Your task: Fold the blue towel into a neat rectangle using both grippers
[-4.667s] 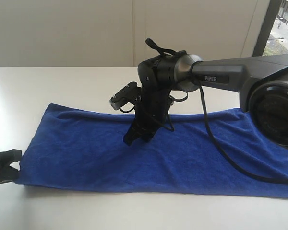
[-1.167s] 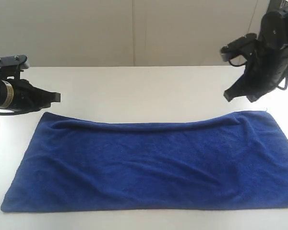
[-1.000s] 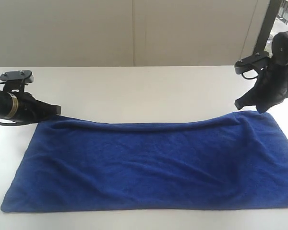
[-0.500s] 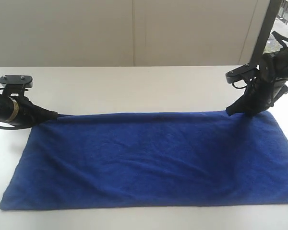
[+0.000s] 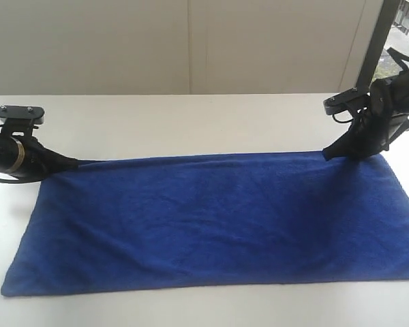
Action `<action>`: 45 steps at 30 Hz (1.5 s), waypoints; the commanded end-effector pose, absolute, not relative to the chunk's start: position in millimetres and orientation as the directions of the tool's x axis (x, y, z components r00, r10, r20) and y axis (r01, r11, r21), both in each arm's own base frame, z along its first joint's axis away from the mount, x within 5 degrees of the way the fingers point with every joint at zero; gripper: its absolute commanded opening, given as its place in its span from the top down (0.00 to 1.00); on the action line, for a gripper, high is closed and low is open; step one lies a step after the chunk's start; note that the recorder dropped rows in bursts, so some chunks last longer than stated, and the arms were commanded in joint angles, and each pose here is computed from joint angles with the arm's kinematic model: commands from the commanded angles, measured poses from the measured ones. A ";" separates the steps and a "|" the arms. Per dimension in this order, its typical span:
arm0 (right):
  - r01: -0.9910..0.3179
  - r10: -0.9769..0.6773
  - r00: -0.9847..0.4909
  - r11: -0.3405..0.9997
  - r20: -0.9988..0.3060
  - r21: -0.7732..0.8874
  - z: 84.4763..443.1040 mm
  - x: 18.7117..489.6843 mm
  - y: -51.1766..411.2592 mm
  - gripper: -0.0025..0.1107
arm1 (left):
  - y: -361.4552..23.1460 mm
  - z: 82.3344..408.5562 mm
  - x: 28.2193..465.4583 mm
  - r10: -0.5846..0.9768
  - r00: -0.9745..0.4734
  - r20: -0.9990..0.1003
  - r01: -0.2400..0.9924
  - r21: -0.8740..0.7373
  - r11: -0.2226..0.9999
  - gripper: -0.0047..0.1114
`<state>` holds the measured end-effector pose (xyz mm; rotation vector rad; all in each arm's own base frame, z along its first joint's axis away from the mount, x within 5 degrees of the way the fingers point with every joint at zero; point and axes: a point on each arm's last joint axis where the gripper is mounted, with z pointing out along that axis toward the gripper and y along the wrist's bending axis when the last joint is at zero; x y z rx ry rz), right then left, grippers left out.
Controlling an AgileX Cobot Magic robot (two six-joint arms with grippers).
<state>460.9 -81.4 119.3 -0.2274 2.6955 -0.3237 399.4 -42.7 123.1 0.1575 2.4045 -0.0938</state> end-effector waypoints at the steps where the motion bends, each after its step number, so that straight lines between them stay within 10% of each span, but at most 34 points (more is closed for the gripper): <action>1: -0.111 -0.199 -0.918 0.959 -0.343 -0.259 114.0 455.7 -85.9 0.98 | -51.7 137.5 408.2 0.100 -0.704 -0.703 0.220 -0.082 0.972 0.96; 9: -0.119 -0.239 -0.868 0.951 -0.436 -0.284 161.7 457.5 -68.7 0.98 | -61.6 176.6 426.9 0.083 -0.615 -0.784 0.291 -0.129 0.948 0.96; 30: -0.165 -0.248 -0.903 0.954 -0.350 -0.251 170.9 431.1 -50.8 0.98 | -50.2 115.8 438.3 0.134 -0.694 -0.707 0.212 -0.024 0.977 0.96; 45: -0.144 -0.180 -0.973 0.962 -0.144 -0.234 203.6 358.6 -48.9 0.98 | -80.7 234.9 416.8 0.088 -0.505 -0.858 0.487 -0.199 0.851 0.96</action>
